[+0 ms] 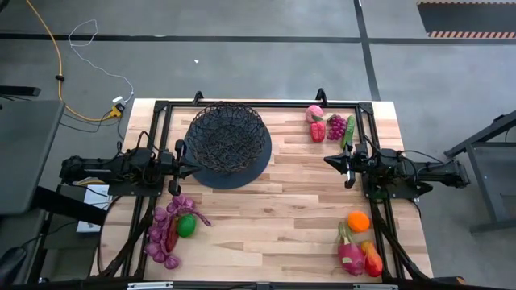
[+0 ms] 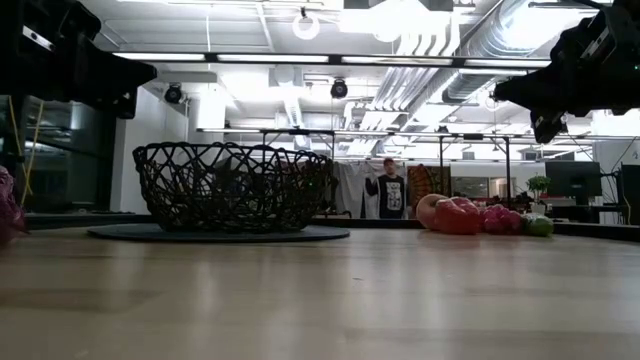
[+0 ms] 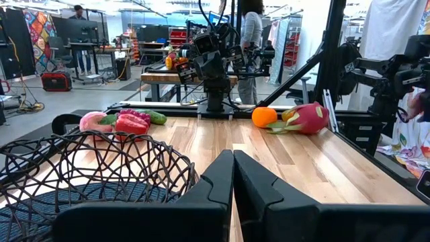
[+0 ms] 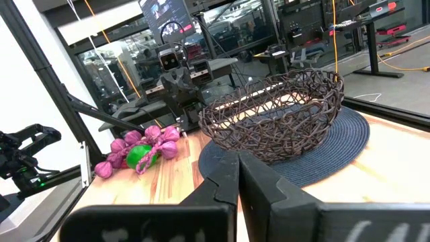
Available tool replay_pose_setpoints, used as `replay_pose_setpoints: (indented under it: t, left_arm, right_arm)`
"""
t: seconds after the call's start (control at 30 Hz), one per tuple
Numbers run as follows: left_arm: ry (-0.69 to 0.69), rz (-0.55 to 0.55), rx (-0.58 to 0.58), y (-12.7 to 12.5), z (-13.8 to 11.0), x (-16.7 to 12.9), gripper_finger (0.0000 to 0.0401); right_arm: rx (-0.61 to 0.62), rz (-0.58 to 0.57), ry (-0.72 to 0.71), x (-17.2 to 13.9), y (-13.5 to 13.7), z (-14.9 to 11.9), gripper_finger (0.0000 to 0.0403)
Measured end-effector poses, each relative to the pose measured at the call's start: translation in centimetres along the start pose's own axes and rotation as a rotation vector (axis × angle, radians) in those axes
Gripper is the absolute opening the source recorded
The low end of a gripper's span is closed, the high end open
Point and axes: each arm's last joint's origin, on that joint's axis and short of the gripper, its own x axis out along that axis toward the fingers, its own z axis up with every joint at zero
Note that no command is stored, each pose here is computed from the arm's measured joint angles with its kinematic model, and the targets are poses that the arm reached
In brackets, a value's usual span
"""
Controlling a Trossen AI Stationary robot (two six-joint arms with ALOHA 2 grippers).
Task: Build produce basket
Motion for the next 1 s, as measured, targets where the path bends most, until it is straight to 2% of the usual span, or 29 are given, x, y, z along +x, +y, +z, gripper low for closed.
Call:
replay_pose_setpoints:
  t: [0.1,0.2,0.27,0.4,0.57,0.63,0.7,0.8,0.9,1.0]
  left_arm:
    - [0.0,0.0,0.0,0.0,0.0,0.0,0.0001]
    - [0.0,0.0,0.0,0.0,0.0,0.0,0.0001]
    - [0.0,0.0,0.0,0.0,0.0,0.0,0.0001]
    - [0.0,0.001,0.0,0.0,0.0,0.0,0.0001]
    - [0.0,0.001,0.0,0.0,0.0,0.0,0.0001]
    - [0.0,0.0,0.0,0.0,0.0,0.0,0.0001]
    - [0.0,0.0,0.0,0.0,0.0,0.0,0.0001]
    - [0.0,0.0,0.0,0.0,0.0,0.0,0.0001]
    - [0.0,0.001,0.0,0.0,0.0,0.0,0.0001]
    - [0.0,0.0,0.0,0.0,0.0,0.0,0.0001]
  right_arm:
    - [-0.01,-0.027,-0.014,0.0,-0.1,0.1,0.0]
    - [0.099,-0.034,-0.074,0.0,0.0,0.6,0.0]
    - [0.182,-0.056,-0.199,-0.2,0.1,1.6,0.0]
    - [0.407,-0.029,-0.436,-0.8,0.4,3.7,0.0]
    - [0.495,0.049,-0.616,-1.8,1.1,6.5,0.0]
    - [0.487,0.046,-0.613,-1.8,1.6,7.8,0.0]
    - [0.435,-0.008,-0.582,-1.5,2.1,9.2,0.0005]
    - [0.349,-0.129,-0.444,-0.2,2.7,11.0,0.0033]
    - [0.332,-0.298,-0.268,1.8,3.1,11.7,0.0089]
    - [0.334,-0.442,-0.107,4.0,3.0,12.1,0.0166]
